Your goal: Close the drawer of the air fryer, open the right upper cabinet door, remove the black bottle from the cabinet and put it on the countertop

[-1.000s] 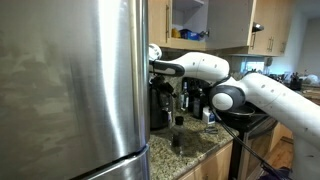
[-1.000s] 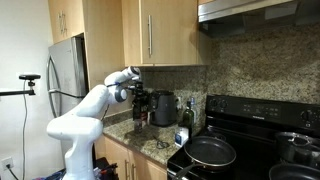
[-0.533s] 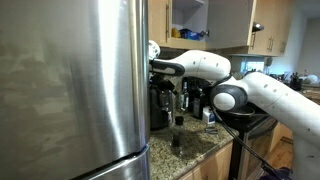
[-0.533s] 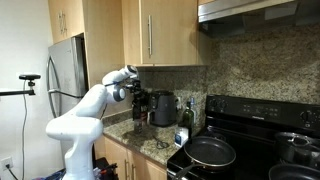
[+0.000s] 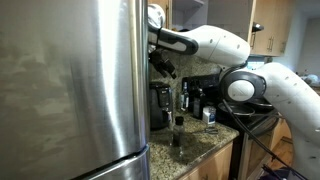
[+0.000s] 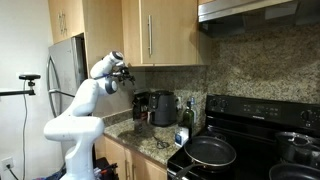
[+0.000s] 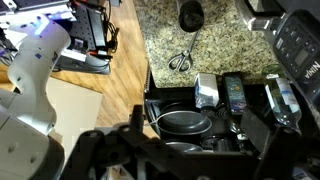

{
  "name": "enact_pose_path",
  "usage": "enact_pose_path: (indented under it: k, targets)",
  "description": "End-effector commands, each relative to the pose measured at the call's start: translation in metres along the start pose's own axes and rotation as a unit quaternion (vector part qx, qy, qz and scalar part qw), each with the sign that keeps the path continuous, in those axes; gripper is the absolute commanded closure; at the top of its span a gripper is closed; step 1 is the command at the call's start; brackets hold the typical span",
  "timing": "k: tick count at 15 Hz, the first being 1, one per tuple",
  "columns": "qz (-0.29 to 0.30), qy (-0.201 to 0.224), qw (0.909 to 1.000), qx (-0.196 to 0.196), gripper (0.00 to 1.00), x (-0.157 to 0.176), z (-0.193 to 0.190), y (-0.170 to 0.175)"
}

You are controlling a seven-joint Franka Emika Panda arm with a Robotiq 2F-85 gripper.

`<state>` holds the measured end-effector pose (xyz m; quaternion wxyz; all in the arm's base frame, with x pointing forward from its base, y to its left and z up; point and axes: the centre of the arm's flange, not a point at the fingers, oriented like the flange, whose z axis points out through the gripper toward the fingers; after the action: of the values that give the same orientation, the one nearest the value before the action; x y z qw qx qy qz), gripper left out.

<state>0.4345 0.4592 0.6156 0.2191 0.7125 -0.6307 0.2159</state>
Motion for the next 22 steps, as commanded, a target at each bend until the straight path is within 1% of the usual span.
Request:
enact_pose_path:
  k: [1, 4, 5, 6, 7, 8, 10, 11, 12, 13, 14, 15, 16, 17, 18, 19, 20, 21, 22]
  targets:
    - [0.06, -0.075, 0.9951, 0.024, 0.0, 0.05, 0.003, 0.072]
    - [0.127, -0.129, 0.9832, 0.025, 0.0, 0.086, -0.029, 0.107]
    - [0.151, -0.146, 0.9776, 0.019, 0.0, 0.099, -0.038, 0.118]
    - [0.173, -0.163, 0.9711, 0.023, 0.0, 0.113, -0.046, 0.13]
    - [0.14, -0.133, 0.9807, 0.027, 0.0, 0.092, -0.082, 0.083]
    - [0.154, -0.149, 0.9764, 0.029, 0.0, 0.105, -0.091, 0.094]
    - [0.164, -0.163, 0.9725, 0.032, 0.0, 0.121, -0.098, 0.105]
    - [0.182, -0.129, 0.9743, 0.03, 0.0, 0.118, -0.111, 0.094]
    - [0.218, -0.119, 0.967, 0.058, 0.0, 0.125, -0.125, 0.103]
    - [0.255, -0.128, 0.9556, 0.073, 0.0, 0.09, -0.084, 0.036]
    - [0.277, -0.146, 0.946, 0.086, 0.0, 0.09, -0.09, 0.026]
    - [0.301, -0.158, 0.9358, 0.092, 0.0, 0.082, -0.103, 0.006]
    - [0.329, -0.168, 0.9244, 0.096, 0.0, 0.074, -0.101, -0.017]
    - [0.356, -0.174, 0.9129, 0.098, 0.0, 0.072, -0.098, -0.019]
    - [0.384, -0.175, 0.9013, 0.098, 0.0, 0.079, -0.098, -0.021]
    - [0.4, -0.174, 0.8944, 0.097, 0.0, 0.088, -0.09, -0.009]
    - [0.419, -0.167, 0.8863, 0.103, 0.0, 0.106, -0.086, -0.011]
    - [0.441, -0.163, 0.876, 0.109, 0.0, 0.125, -0.078, -0.014]
    - [0.438, -0.155, 0.8802, 0.095, 0.0, 0.127, -0.078, -0.019]
